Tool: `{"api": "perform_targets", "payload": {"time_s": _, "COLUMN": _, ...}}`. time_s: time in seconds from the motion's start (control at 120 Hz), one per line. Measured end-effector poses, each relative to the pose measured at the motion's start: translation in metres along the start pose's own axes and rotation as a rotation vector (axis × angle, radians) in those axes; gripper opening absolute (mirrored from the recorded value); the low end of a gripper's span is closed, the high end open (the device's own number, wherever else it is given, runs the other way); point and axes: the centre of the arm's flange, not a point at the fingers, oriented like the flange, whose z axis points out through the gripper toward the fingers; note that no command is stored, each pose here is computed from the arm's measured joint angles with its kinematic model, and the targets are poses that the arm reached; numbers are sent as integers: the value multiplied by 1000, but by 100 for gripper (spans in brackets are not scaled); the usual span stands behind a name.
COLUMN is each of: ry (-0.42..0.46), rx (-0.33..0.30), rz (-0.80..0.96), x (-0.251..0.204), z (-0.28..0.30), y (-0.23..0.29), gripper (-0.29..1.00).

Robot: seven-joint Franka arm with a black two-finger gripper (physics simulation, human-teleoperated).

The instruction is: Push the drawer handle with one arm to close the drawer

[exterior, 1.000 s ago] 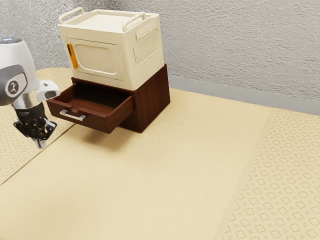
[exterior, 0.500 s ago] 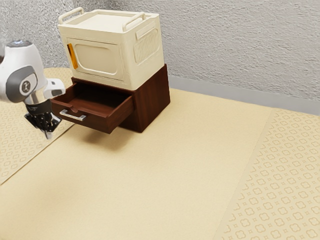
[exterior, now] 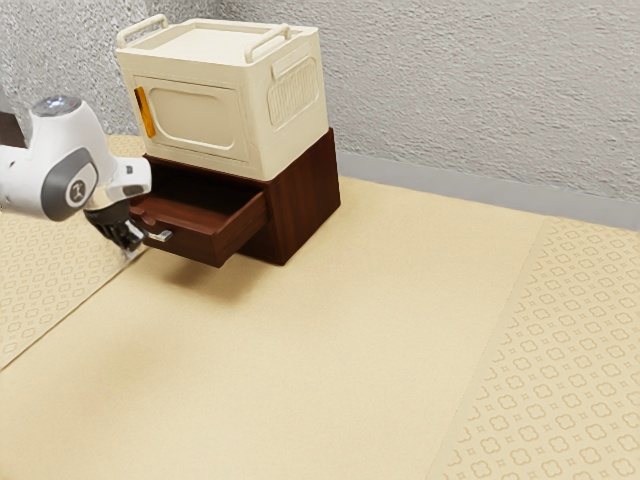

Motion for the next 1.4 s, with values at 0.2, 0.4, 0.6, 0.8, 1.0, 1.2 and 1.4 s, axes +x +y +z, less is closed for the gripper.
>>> {"api": "perform_targets", "payload": {"time_s": 0.2, "ry": 34, "rx": -6, "rz": 38, "x": 18, "z": 17, "y": -23, "gripper": -8}}
{"api": "perform_targets", "payload": {"time_s": 0.4, "ry": 67, "rx": -12, "rz": 103, "x": 36, "z": 26, "y": -20, "gripper": -8}}
{"api": "perform_targets", "payload": {"time_s": 0.6, "ry": 92, "rx": -20, "rz": 143, "x": 52, "z": 35, "y": -20, "gripper": -8}}
{"api": "perform_targets", "payload": {"time_s": 0.8, "ry": 129, "rx": -25, "rz": 184, "x": 73, "z": 32, "y": -14, "gripper": -8}}
{"api": "perform_targets", "payload": {"time_s": 1.0, "ry": 164, "rx": -44, "rz": 200, "x": 94, "z": 31, "y": -8, "gripper": -8}}
{"api": "perform_targets", "payload": {"time_s": 1.2, "ry": 184, "rx": -52, "rz": 206, "x": 108, "z": 35, "y": -12, "gripper": -9}}
{"api": "perform_targets", "payload": {"time_s": 1.4, "ry": 192, "rx": -54, "rz": 214, "x": 114, "z": 41, "y": -15, "gripper": -9}}
